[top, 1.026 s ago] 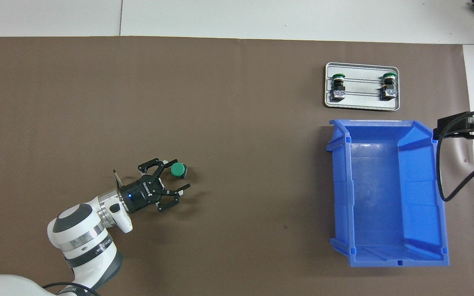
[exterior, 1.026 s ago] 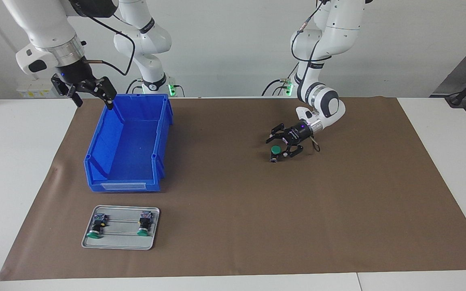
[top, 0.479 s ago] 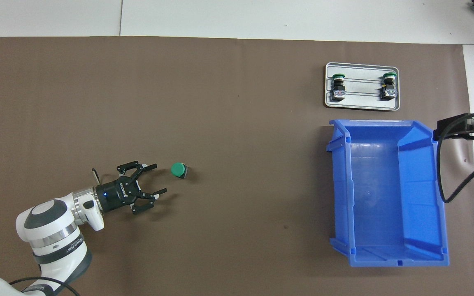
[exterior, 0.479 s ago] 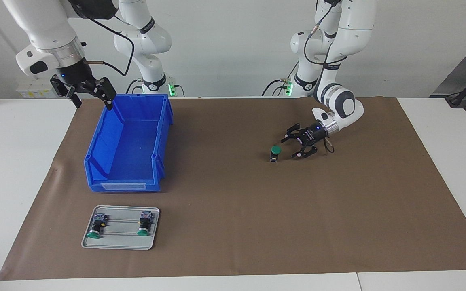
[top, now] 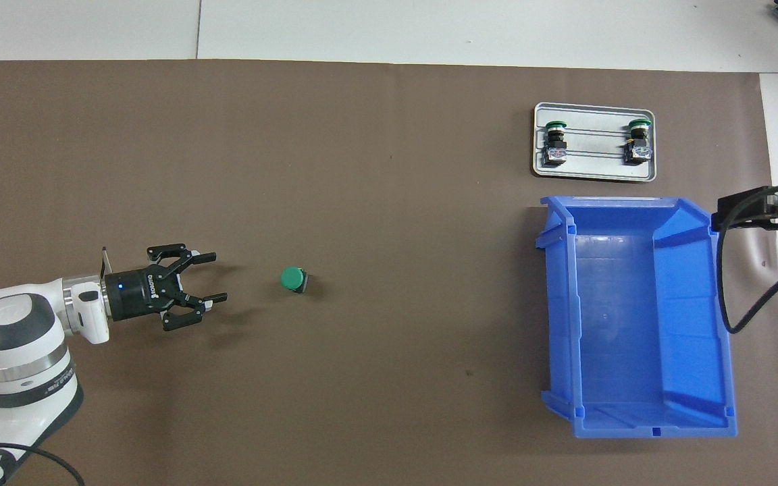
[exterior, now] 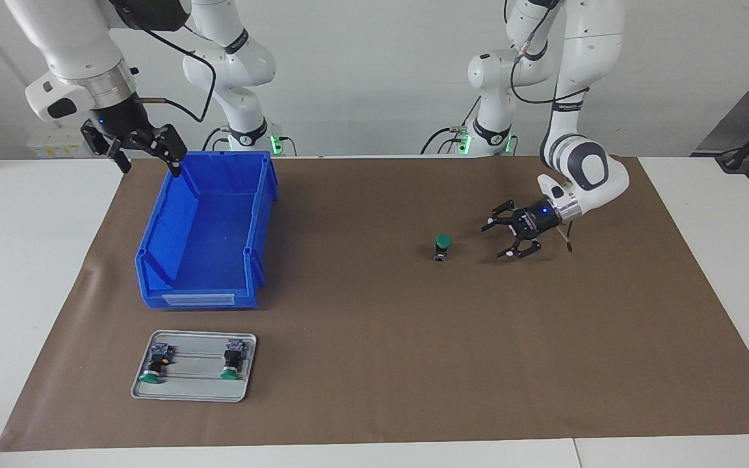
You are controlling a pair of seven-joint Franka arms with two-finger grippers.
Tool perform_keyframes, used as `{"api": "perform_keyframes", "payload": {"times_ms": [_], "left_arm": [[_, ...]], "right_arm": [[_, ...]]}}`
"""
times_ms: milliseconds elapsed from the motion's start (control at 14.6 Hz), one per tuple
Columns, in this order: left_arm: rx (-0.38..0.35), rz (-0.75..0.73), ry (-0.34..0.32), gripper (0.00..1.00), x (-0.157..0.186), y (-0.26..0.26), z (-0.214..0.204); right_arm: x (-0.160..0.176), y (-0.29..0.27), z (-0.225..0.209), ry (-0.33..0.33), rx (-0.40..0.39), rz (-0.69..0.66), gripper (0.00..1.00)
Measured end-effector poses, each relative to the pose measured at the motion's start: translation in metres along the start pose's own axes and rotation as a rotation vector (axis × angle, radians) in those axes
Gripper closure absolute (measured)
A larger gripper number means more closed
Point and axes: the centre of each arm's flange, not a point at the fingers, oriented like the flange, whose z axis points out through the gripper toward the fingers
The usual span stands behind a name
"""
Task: Place and press button with both arms
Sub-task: 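Set the button upright, open the left gripper and draw back, then raise the closed left gripper above the green button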
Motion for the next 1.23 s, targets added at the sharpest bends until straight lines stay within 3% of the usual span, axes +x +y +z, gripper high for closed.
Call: {"api": "perform_keyframes", "payload": {"times_ms": [410,479,616,889,1094,1231], "left_arm": [[0.019,-0.196,-0.187,0.25,0.105,-0.023,-0.035],[0.024,-0.246,-0.22,0.31,0.119,-0.022,-0.033],[0.044,-0.321,-0.355,0.58,0.148,-0.018,-0.026],[0.163,-0.514,-0.502,0.99,0.209,-0.007,0.001],[0.317,-0.763,-0.522,0.99,0.232,-0.012,0.008],[0.413,-0.8,-0.603,0.99,0.244,-0.01,0.024]], "right_arm": [[0.0,0.0,0.0,0.0,0.0,0.0,0.0],[0.0,0.0,0.0,0.0,0.0,0.0,0.0],[0.0,0.0,0.0,0.0,0.0,0.0,0.0],[0.0,0.0,0.0,0.0,0.0,0.0,0.0],[0.0,0.0,0.0,0.0,0.0,0.0,0.0],[0.0,0.0,0.0,0.0,0.0,0.0,0.0]]}}
